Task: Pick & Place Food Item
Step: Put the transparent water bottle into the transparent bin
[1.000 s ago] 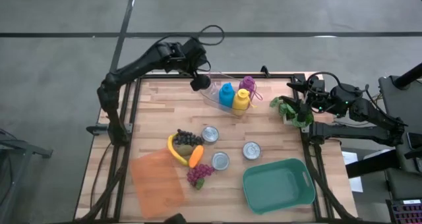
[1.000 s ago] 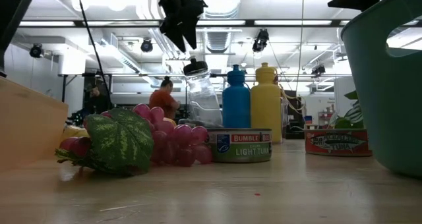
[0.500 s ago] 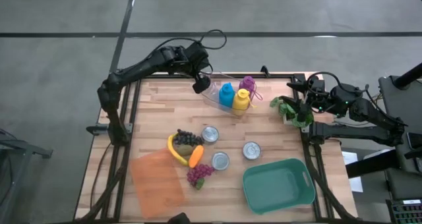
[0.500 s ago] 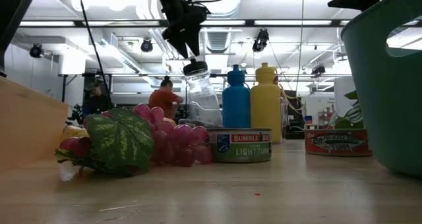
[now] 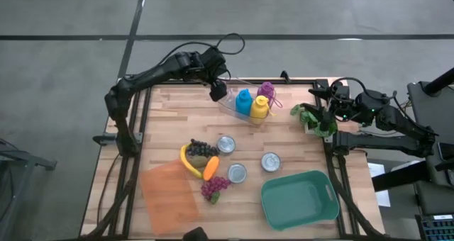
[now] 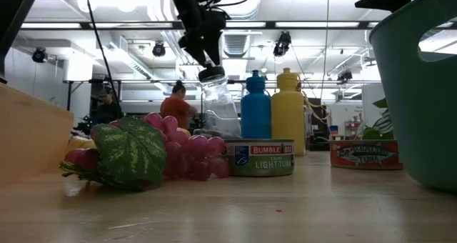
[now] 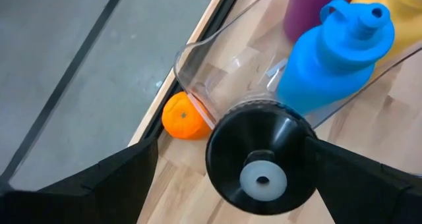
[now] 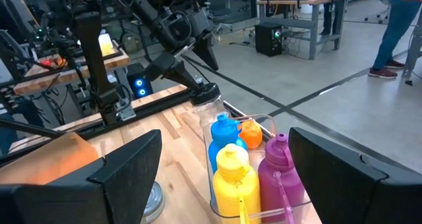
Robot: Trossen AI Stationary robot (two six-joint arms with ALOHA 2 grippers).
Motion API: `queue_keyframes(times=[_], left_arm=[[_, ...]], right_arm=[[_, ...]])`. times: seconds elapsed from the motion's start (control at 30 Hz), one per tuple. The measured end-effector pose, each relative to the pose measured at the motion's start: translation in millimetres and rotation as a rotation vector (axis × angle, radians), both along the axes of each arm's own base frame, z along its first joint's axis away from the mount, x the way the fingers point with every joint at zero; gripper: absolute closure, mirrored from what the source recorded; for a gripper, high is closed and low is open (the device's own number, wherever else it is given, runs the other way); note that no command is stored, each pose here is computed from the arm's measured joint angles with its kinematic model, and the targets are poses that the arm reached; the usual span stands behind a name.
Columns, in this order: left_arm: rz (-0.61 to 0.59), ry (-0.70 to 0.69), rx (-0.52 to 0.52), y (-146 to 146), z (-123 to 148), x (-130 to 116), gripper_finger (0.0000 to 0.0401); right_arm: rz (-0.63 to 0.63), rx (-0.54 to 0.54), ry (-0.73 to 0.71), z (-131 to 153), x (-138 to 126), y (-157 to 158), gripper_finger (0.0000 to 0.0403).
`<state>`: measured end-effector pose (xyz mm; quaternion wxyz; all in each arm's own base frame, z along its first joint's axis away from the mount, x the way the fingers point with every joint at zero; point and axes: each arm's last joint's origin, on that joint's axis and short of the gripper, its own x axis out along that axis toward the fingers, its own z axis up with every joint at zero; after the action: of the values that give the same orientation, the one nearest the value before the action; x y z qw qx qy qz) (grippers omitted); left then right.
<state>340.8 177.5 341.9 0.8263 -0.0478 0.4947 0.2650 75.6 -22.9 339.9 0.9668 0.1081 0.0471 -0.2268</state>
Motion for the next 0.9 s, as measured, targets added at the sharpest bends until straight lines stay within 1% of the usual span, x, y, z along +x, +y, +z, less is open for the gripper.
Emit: queue_keyframes(times=[0.77, 0.9], left_arm=[[0.006, -0.069, 0.037, 7.3, -1.9, 7.2, 0.0018], [0.009, -0.080, 0.043, 9.6, -8.2, 9.2, 0.0018]], right_arm=[[0.000, 0.000, 0.000, 0.0, -0.1, 0.0, 0.0074], [0.000, 0.000, 0.000, 0.0, 0.0, 0.0, 0.0074]])
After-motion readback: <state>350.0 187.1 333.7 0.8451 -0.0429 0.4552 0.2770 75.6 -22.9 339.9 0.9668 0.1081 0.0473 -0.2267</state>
